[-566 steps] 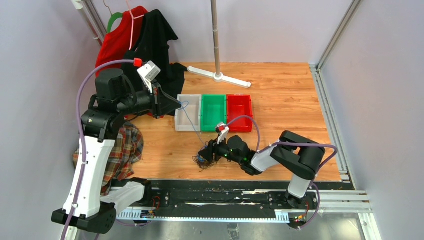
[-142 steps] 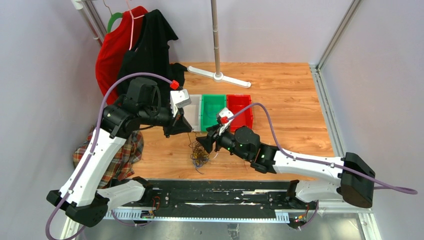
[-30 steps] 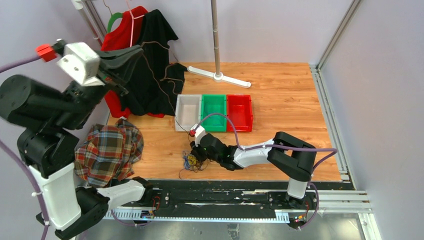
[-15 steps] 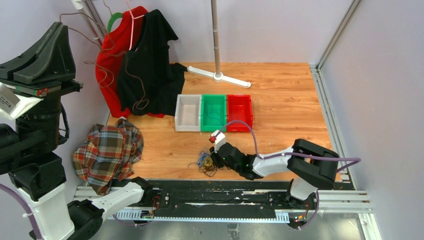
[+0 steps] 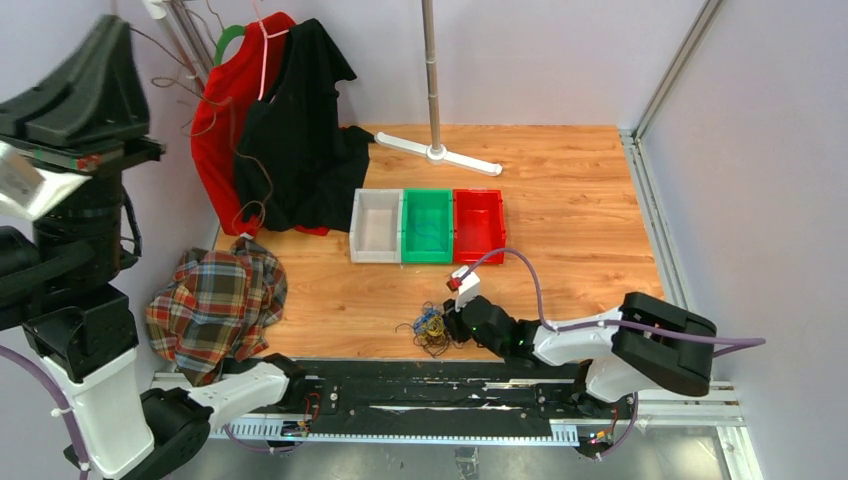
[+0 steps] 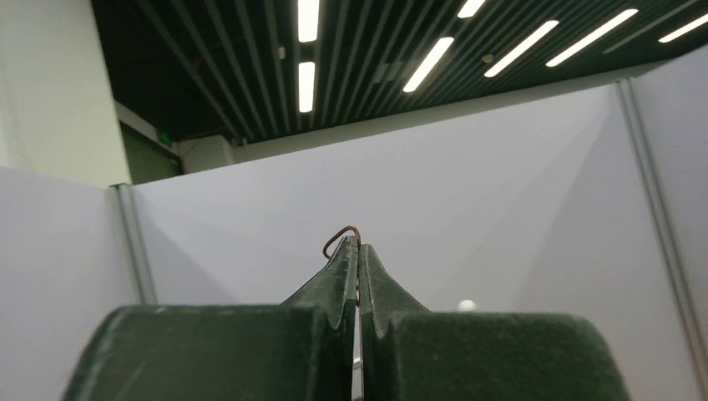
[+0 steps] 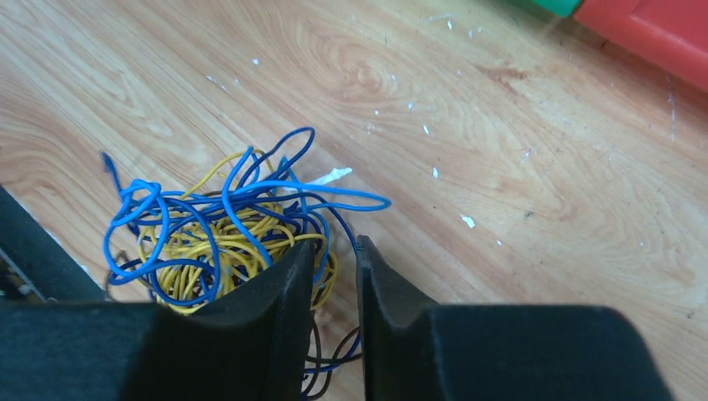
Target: Untangle the cables
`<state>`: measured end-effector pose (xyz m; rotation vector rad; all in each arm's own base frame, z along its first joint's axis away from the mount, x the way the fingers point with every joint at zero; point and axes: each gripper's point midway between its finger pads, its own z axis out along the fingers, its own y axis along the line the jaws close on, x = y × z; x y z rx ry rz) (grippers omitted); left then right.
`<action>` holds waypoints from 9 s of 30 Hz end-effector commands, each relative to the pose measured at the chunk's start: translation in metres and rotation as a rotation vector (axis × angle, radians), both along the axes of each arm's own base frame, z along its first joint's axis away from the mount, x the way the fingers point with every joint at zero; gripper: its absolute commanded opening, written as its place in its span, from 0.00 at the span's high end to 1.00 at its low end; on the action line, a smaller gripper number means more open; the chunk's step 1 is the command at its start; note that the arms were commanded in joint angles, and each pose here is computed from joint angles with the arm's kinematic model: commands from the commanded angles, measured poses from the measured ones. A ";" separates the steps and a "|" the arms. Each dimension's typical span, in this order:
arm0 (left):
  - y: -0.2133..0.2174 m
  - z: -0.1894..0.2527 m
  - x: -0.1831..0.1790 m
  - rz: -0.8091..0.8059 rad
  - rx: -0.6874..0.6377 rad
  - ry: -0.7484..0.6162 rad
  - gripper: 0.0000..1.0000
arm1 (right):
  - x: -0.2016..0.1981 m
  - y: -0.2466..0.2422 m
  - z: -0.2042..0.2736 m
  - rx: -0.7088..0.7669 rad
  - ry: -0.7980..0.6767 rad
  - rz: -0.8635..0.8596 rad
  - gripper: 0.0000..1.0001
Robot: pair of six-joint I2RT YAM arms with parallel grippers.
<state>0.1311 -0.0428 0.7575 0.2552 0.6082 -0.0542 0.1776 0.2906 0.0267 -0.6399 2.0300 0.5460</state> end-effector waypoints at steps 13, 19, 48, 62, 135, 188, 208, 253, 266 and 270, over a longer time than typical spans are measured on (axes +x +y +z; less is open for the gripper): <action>-0.116 -0.189 0.097 -0.331 0.322 0.505 1.00 | 0.035 0.024 0.172 0.207 -0.227 -0.024 0.39; -0.132 -0.225 0.136 -0.300 0.362 0.570 1.00 | 0.052 0.002 0.172 0.185 -0.243 -0.121 0.40; -0.114 -0.206 0.178 -0.106 0.261 0.472 1.00 | 0.060 -0.018 0.131 0.151 -0.178 -0.200 0.46; -0.099 -0.273 0.229 -0.002 0.323 0.592 1.00 | 0.055 -0.030 0.119 0.157 -0.169 -0.215 0.49; -0.103 -0.408 0.243 0.029 0.580 0.818 1.00 | 0.051 -0.050 0.129 0.172 -0.181 -0.239 0.60; -0.142 -0.571 0.283 -0.216 0.800 1.458 0.22 | 0.062 -0.050 0.134 0.144 -0.153 -0.225 0.64; -0.187 -0.642 0.072 -0.838 1.078 1.599 0.19 | 0.053 -0.065 0.120 0.124 -0.117 -0.244 0.64; -0.220 -0.559 0.072 -0.835 0.784 1.562 0.99 | 0.021 0.007 0.165 0.347 -0.122 0.103 0.35; -0.210 -0.511 0.061 -0.830 0.803 1.511 0.99 | 0.029 0.051 0.186 0.348 -0.206 0.181 0.33; -0.208 -0.495 0.053 -0.854 0.803 1.491 0.99 | 0.039 0.061 0.183 0.345 -0.211 0.163 0.35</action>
